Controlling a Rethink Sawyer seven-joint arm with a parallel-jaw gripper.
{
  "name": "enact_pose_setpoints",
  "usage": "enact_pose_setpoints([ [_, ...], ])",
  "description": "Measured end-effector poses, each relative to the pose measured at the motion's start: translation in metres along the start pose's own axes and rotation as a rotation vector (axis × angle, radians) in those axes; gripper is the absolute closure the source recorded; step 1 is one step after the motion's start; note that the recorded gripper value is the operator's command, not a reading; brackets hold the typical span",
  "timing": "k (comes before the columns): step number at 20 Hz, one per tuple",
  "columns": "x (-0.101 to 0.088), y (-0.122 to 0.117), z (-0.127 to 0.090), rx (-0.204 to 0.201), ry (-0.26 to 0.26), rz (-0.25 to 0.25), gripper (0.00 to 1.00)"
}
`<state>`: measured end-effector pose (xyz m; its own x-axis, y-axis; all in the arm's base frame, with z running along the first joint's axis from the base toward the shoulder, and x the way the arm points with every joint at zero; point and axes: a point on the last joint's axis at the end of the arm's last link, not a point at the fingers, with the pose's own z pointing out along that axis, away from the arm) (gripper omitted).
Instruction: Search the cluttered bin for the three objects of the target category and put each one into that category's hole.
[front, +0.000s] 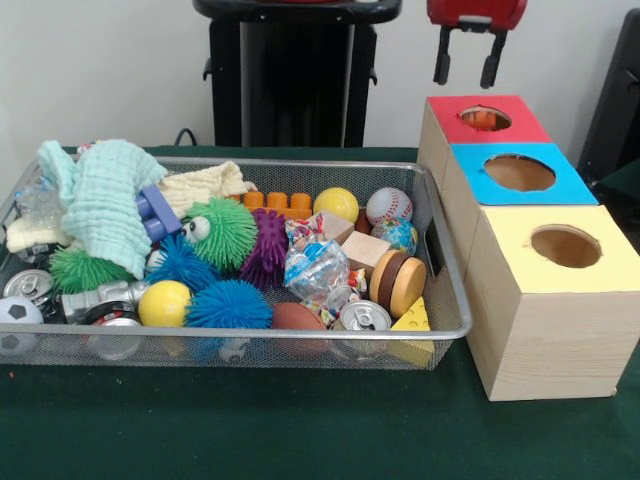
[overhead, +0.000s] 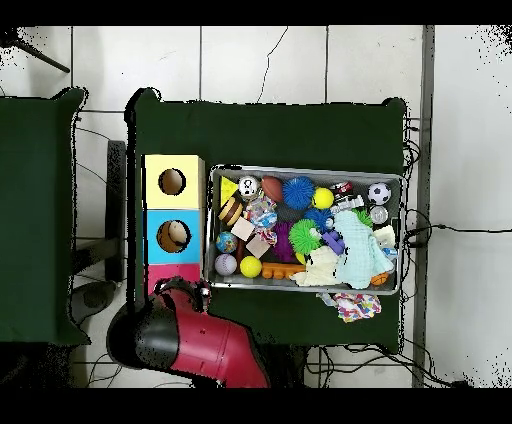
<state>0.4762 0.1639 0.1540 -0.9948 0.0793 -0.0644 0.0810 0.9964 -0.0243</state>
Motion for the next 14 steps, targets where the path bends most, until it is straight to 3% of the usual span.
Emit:
enact_pose_setpoints([
  [7, 0.008, -0.022, -0.003, -0.002, 0.010, 0.041, 0.00],
  [14, 0.034, -0.032, 0.006, 0.018, 0.038, 0.023, 0.00],
])
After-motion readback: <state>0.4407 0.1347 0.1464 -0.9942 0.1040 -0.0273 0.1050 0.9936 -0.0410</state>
